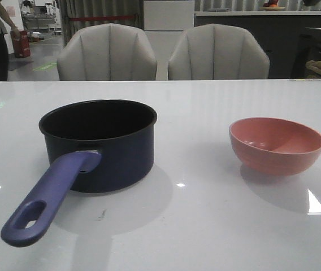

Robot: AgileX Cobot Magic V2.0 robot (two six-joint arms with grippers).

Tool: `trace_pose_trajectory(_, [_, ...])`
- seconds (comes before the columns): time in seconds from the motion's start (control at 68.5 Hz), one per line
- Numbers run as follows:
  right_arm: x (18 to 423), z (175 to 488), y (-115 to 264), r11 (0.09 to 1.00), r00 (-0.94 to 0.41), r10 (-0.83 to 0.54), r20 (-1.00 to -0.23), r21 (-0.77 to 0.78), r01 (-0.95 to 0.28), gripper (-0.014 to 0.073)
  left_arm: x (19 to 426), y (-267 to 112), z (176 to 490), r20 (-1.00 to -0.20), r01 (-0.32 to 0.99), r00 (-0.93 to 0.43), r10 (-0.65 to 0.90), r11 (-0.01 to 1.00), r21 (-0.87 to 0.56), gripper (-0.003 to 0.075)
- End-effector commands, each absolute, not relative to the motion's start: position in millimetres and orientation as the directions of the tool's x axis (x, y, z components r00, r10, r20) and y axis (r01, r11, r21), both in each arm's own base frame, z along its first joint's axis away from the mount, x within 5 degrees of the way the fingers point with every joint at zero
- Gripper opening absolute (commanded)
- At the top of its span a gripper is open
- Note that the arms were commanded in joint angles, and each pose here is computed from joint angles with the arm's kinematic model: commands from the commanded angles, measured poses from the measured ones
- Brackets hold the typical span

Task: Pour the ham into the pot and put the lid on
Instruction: 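Release the pink bowl and withdraw the right gripper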

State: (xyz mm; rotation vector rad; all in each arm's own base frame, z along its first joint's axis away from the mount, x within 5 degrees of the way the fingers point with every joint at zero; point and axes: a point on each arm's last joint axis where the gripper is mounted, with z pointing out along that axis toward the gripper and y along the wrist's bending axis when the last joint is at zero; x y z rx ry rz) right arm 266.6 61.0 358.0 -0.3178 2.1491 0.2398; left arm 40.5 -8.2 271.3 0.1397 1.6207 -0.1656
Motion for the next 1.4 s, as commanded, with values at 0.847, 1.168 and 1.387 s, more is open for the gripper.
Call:
trace_pose_trajectory(0.847, [69.5,272.8,18.2,0.963,0.074,0.087,-0.993,0.065,-0.26,0.033,43.0,-8.9,275.5,-1.0,0.199,0.006,-0.026,0.98,-0.024,0.0637])
trace_pose_trajectory(1.168, [68.9,260.8,16.9,0.966,0.078,0.09,-0.993,0.068,-0.249,0.0146,43.5,-9.0,274.2,-1.0,0.199,0.005,-0.025,0.98,-0.024,0.0637])
trace_pose_trajectory(1.387, [68.9,260.7,16.9,0.966,0.077,0.09,-0.993,0.068,-0.249,0.0145,43.5,-9.0,274.2,-1.0,0.199,0.005,-0.025,0.98,-0.024,0.0637])
